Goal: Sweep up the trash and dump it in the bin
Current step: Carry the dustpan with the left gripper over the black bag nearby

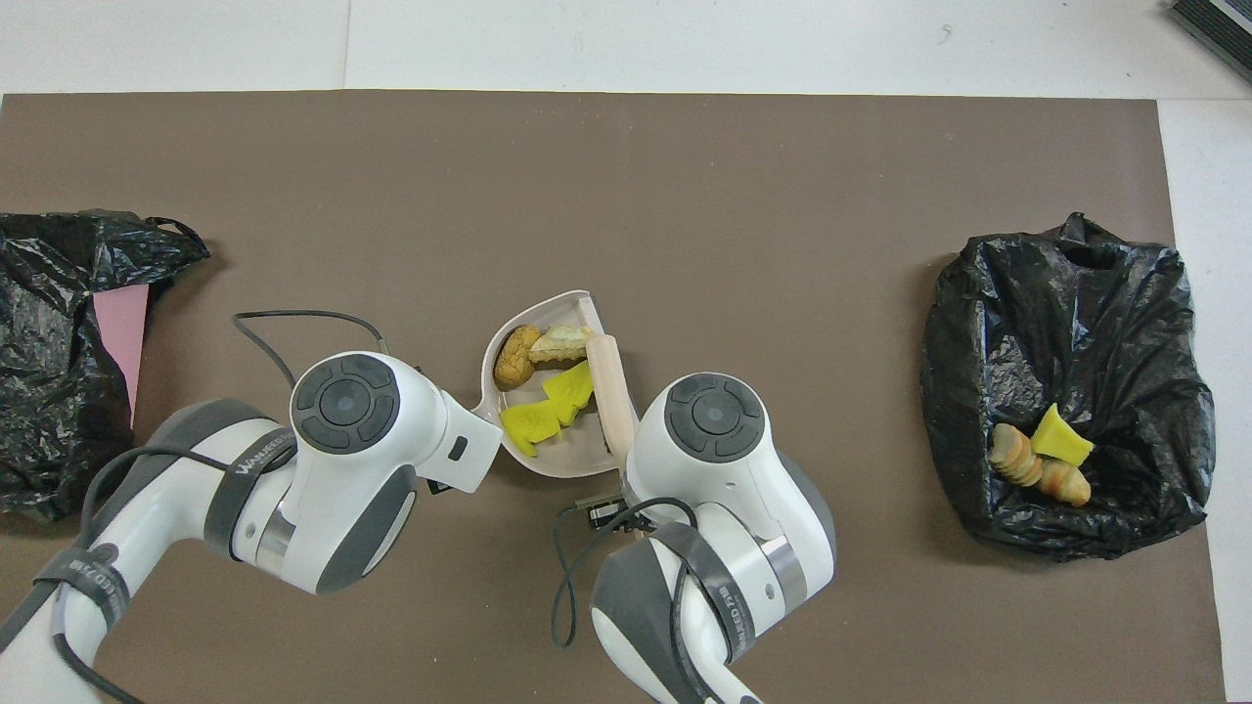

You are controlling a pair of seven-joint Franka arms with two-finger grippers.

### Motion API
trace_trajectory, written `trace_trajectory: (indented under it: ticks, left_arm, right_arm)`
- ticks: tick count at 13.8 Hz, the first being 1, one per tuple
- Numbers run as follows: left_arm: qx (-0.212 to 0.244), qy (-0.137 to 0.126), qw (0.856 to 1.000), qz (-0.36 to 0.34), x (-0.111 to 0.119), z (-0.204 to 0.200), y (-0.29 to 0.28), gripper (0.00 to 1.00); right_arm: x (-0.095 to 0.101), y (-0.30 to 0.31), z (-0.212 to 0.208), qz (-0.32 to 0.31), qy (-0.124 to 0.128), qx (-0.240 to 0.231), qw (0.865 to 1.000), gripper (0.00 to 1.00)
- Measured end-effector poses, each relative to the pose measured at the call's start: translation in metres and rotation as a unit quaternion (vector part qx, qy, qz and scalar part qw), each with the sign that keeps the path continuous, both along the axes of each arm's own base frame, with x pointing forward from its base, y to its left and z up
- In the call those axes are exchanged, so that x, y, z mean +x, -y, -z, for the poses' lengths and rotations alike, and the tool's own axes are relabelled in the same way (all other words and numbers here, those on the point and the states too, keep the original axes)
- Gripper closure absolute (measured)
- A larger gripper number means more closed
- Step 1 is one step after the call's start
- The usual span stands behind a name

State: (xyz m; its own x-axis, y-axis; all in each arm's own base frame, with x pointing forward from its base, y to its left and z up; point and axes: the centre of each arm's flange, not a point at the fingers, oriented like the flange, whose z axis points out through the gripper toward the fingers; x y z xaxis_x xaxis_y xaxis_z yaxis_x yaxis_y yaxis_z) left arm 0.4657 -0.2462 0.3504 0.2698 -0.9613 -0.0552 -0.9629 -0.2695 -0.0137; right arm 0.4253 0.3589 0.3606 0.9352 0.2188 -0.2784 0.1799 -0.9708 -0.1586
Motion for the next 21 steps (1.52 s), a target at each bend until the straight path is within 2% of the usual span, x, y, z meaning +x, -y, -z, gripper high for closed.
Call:
trace_trajectory:
  ticks: [4, 7, 11, 14, 16, 18, 21]
  left_arm:
    - [-0.009, 0.007, 1.000, -0.020, 0.014, 0.004, -0.019, 0.68]
    - [-0.034, 0.002, 0.999, -0.019, 0.035, 0.007, -0.051, 0.68]
    - [-0.049, 0.006, 0.999, -0.019, 0.063, 0.001, -0.097, 0.68]
    - [-0.049, -0.001, 0.999, -0.004, 0.081, -0.027, -0.118, 0.68]
    - [-0.049, -0.007, 0.999, -0.001, 0.097, -0.055, -0.140, 0.68]
    - [-0.050, -0.009, 0.999, -0.003, 0.111, -0.080, -0.162, 0.68]
    - [-0.052, -0.006, 0.999, -0.006, 0.125, -0.115, -0.199, 0.68]
  right_arm:
    - [-0.018, 0.008, -0.043, -0.012, -0.019, -0.010, 1.000, 0.74]
    - [-0.033, 0.012, -0.069, 0.016, -0.023, -0.025, 0.999, 0.74]
    - [-0.061, 0.003, -0.062, 0.055, -0.017, -0.043, 0.997, 0.74]
    - [-0.084, -0.009, -0.056, 0.091, 0.004, -0.046, 0.995, 0.74]
    - [-0.113, -0.019, -0.051, 0.108, 0.020, -0.045, 0.993, 0.74]
    - [-0.141, -0.031, -0.049, 0.120, 0.025, -0.051, 0.991, 0.74]
    - [-0.166, -0.044, -0.047, 0.109, 0.034, -0.047, 0.992, 0.74]
